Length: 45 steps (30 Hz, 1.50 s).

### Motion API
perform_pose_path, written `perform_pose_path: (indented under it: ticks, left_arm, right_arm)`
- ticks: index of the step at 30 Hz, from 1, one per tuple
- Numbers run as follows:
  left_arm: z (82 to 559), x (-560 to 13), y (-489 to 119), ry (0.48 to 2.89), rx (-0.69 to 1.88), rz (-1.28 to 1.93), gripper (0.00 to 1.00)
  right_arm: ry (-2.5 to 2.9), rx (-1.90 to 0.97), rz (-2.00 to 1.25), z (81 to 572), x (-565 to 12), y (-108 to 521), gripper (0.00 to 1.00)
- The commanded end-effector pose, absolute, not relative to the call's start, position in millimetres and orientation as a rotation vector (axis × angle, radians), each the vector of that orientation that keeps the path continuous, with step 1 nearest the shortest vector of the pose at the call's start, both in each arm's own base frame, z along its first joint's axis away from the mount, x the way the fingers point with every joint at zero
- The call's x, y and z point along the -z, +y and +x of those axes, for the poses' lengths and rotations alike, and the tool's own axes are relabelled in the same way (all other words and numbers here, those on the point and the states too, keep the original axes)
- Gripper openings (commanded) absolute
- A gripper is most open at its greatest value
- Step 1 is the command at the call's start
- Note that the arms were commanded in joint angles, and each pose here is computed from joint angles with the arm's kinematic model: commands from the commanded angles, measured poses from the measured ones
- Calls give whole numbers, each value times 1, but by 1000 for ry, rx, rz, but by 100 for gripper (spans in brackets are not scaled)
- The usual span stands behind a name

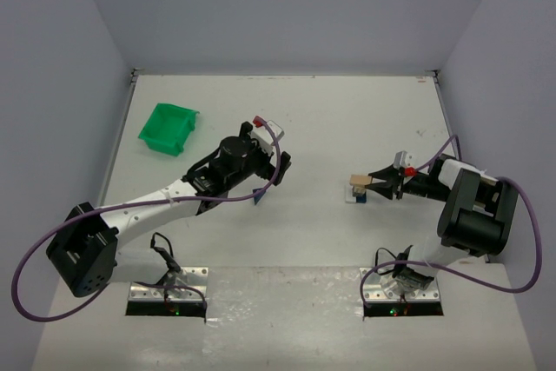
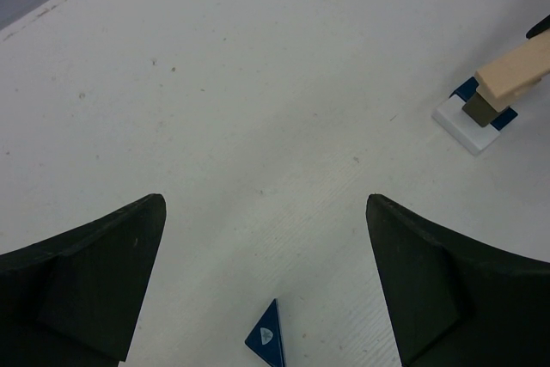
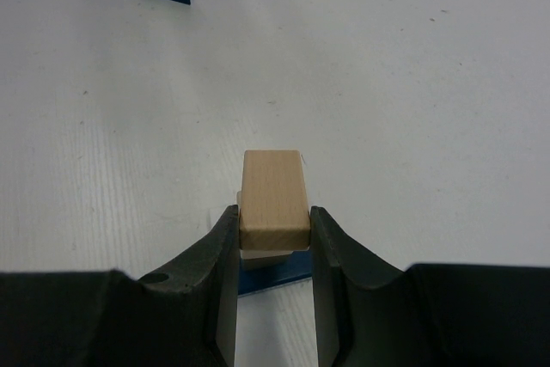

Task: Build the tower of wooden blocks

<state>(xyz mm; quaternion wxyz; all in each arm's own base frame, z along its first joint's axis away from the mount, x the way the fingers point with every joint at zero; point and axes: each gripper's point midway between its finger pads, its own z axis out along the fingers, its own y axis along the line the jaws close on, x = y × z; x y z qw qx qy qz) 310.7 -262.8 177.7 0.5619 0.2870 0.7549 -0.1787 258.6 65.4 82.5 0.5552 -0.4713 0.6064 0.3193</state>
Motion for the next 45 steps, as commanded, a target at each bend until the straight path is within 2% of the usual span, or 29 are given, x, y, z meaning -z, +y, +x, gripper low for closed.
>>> perform_pose_path:
  ticks: [1,12,22,35,39,45]
  left_arm:
    - [317,-211,-273,1690,448,666,100]
    - [317,-211,-274,1685,448,672,100]
    - [317,-222,-281,1645,488,672,100]
    - [318,-213,-291,1651,524,699,100]
    - [318,-212,-292,1654,525,698,100]
    - [318,-216,-291,1647,524,689,100]
  right_arm:
    - [1398,-729,-1137,266,-90,64,21]
    - [1374,-718,-1135,269,-95,65,24]
    - [1232,-696,-1064,276,-135,70,23]
    - [1218,-662,-1076,263,-130,73,26]
    - [1231,-711,-998,272,-141,68,25]
    - [1317,-849,-910,294,-151,58,30]
